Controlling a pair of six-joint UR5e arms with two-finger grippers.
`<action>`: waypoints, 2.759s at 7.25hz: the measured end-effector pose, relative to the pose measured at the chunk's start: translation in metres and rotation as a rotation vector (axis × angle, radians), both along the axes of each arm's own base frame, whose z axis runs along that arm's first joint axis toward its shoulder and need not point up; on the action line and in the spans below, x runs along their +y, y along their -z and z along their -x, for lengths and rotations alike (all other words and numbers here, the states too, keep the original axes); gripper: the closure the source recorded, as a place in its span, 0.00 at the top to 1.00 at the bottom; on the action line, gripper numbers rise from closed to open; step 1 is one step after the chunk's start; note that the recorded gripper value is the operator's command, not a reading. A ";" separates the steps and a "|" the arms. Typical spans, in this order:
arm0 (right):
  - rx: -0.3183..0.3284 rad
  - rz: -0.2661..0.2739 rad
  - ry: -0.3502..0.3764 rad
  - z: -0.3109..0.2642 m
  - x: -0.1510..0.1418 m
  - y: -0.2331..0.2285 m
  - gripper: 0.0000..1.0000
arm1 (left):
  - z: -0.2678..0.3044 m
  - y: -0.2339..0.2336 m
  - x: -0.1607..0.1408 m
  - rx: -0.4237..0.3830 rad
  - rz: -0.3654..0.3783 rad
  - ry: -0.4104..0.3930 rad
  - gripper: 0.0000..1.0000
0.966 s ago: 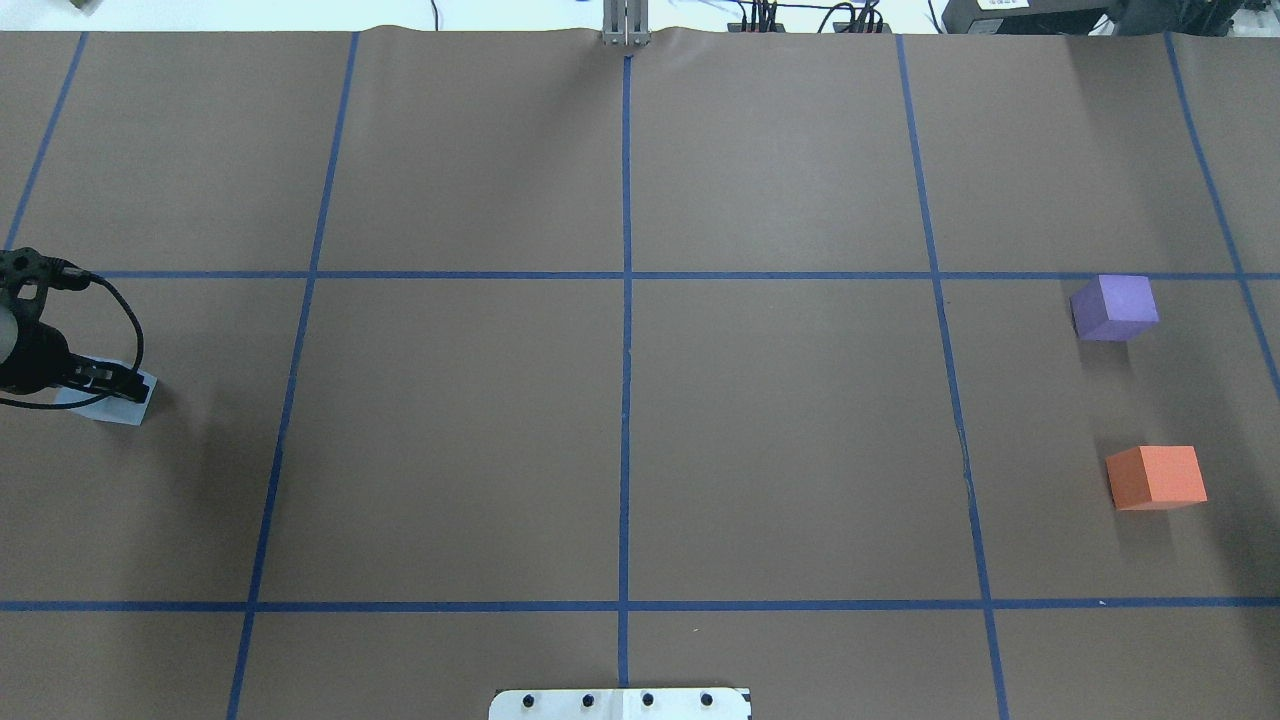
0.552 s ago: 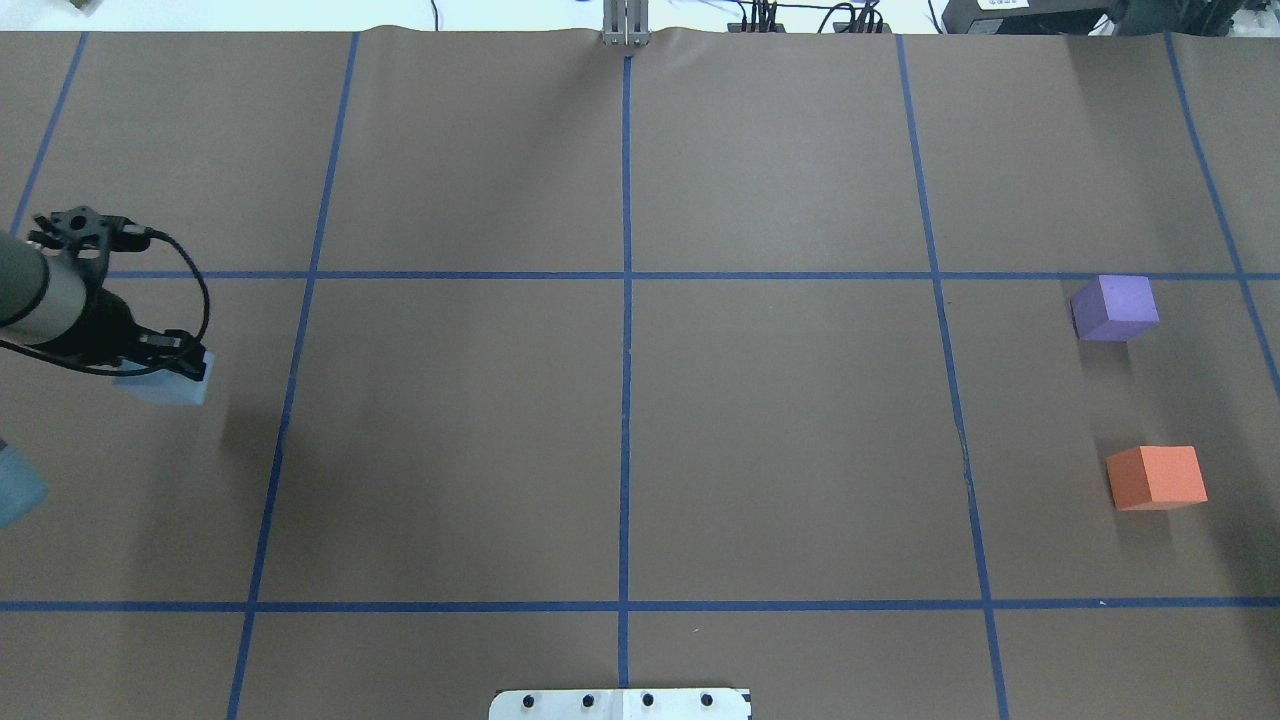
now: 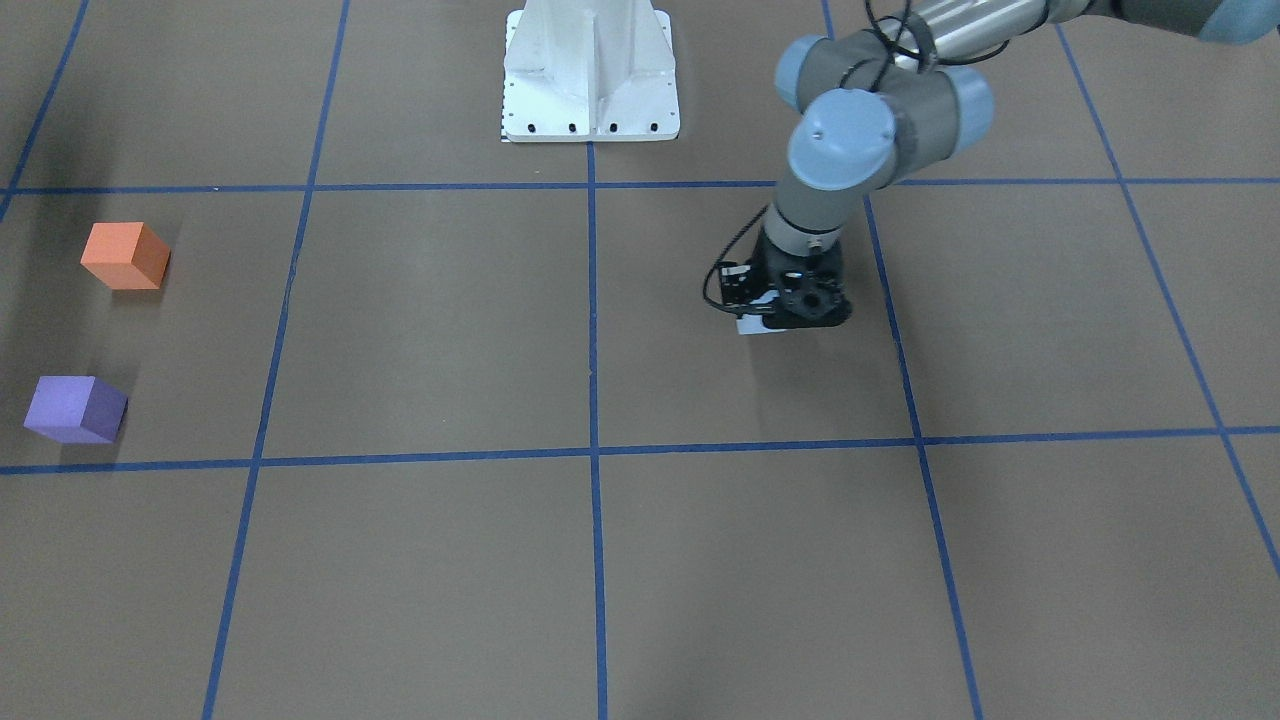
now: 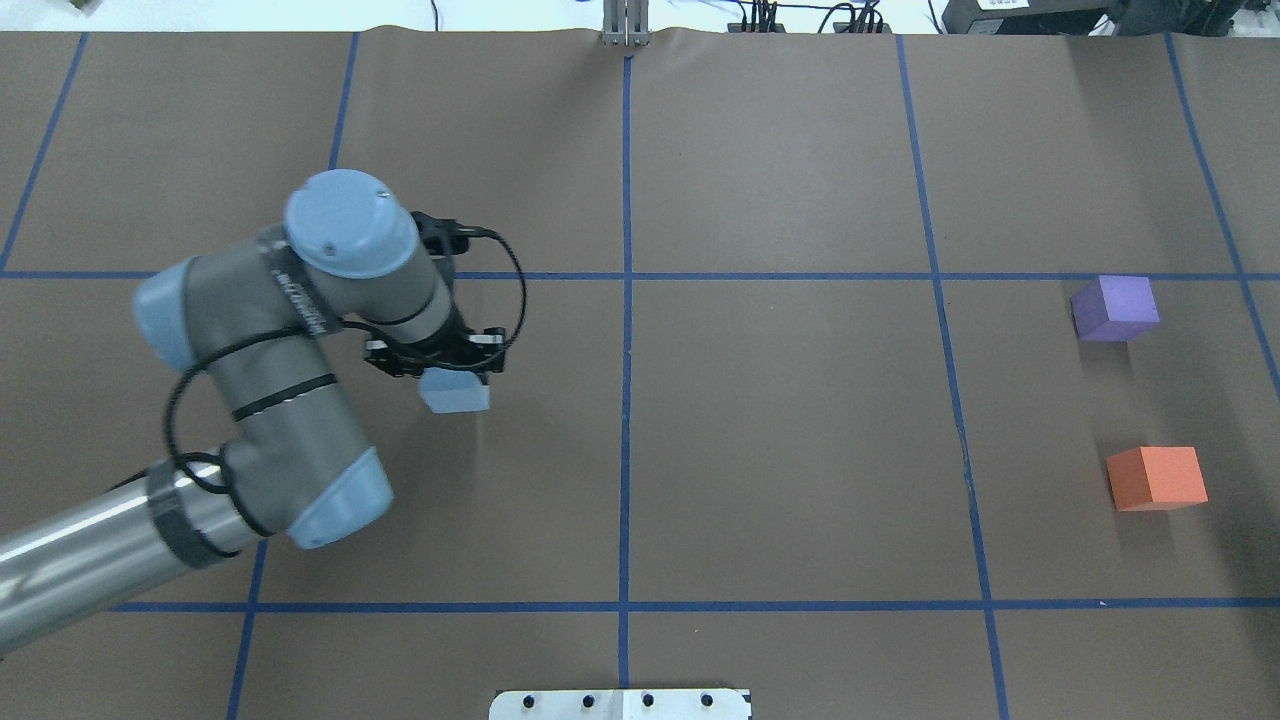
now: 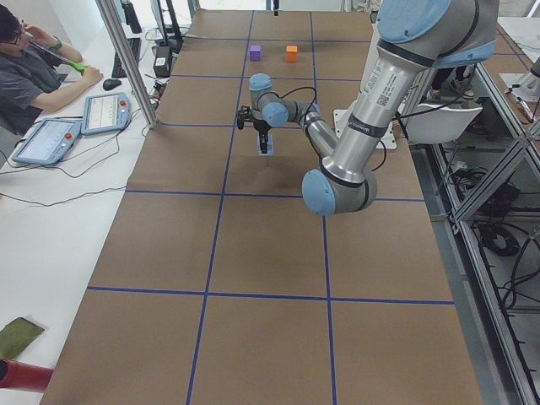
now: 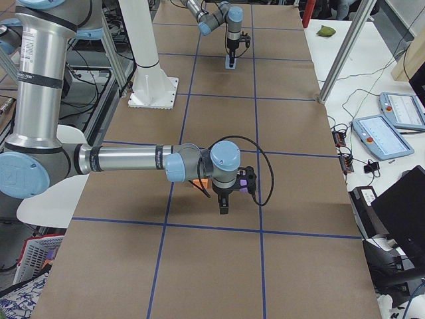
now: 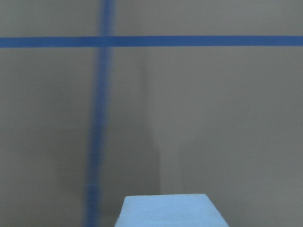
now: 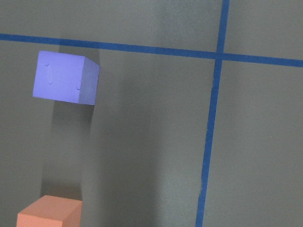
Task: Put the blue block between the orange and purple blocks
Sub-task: 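Carry the light blue cube with the left gripper toward the table center, then open the left gripper and withdraw it while the right arm reaches in, then lower the right gripper over the light blue cube and grasp it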
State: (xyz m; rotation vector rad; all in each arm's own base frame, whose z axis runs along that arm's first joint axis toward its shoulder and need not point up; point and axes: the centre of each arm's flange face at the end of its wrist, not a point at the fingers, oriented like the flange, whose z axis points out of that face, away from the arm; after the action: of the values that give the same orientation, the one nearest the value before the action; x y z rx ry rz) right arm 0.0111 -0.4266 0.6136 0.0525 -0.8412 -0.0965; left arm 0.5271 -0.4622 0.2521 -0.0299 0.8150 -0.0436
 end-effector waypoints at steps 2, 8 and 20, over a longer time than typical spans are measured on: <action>-0.001 0.000 0.003 0.001 0.000 0.000 1.00 | -0.084 0.079 -0.007 0.004 0.015 0.006 0.52; -0.007 -0.031 0.003 0.002 -0.002 0.009 1.00 | -0.119 0.092 -0.012 0.015 -0.074 0.022 1.00; -0.128 -0.035 -0.101 0.359 -0.051 0.372 1.00 | 0.547 -0.276 -0.040 -0.105 -0.289 -0.346 1.00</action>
State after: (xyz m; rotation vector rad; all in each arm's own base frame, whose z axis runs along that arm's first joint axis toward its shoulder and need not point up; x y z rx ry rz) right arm -0.3474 -0.4772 0.2420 0.1348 -0.9635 -0.0126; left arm -0.0202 -0.5020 0.5280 0.1039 0.6953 0.3961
